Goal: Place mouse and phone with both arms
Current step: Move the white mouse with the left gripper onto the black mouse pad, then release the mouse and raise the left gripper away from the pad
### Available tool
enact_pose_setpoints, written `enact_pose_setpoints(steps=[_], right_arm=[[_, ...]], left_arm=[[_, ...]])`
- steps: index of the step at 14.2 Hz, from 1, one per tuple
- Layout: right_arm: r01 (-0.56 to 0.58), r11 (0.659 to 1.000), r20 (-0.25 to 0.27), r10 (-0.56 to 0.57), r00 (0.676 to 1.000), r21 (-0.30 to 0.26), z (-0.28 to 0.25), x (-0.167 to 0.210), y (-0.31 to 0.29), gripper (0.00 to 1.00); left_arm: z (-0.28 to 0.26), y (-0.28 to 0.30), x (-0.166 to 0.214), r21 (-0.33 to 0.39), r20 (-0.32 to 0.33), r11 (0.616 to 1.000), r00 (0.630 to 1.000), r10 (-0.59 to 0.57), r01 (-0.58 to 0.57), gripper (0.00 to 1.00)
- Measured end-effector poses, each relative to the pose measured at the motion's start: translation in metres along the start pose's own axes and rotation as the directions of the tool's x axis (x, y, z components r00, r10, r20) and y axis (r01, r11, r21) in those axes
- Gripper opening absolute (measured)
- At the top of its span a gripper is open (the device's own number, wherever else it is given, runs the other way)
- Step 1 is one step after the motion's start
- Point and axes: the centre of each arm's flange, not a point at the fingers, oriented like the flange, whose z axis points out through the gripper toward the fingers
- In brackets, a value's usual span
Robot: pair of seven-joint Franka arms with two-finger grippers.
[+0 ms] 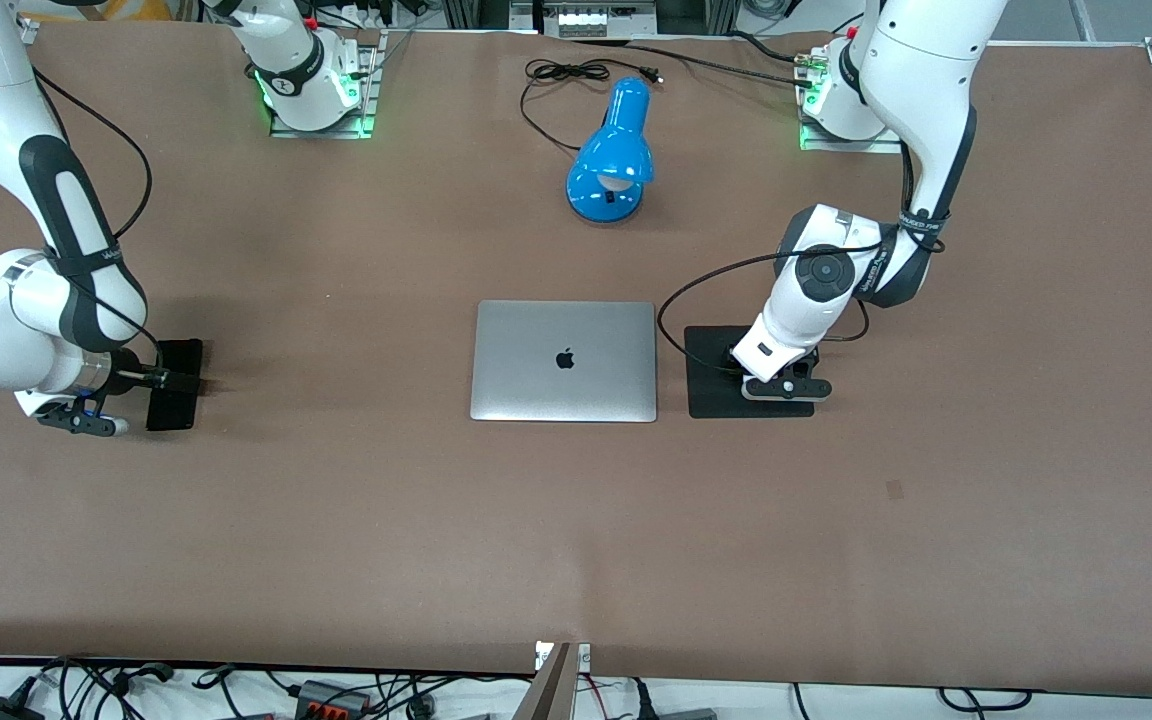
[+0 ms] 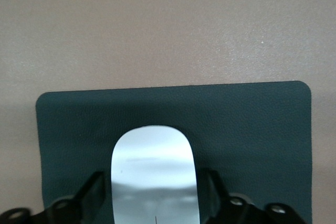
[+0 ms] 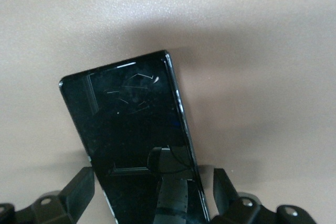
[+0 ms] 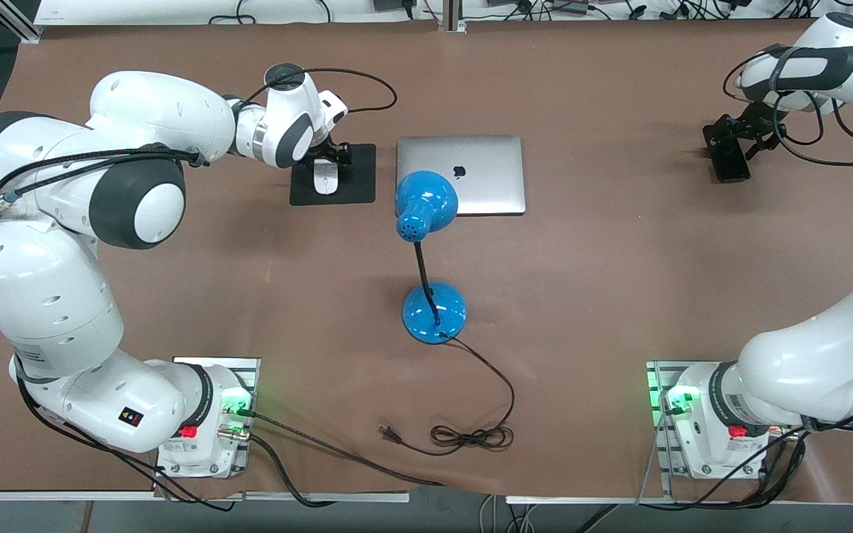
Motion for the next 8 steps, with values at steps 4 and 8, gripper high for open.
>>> enact_pose_setpoints(steps=[4,8], right_arm=[[0.001,1.0,0.003,-0.001,1.0,0.001,0.005,-0.001,-0.001,1.0],[0.0,1.0,0.003,0.0,1.0,0.002,0.006,-0.001,-0.001,1.0]], left_arm=[[-0.03,-0.007,0.011,-0.003,-0.011,1.0,1.0,-0.019,0.019,1.0],[-0.108,-0.038,0.032,0.038,0.127,0.999,0.992,-0.018,0.013,1.0]])
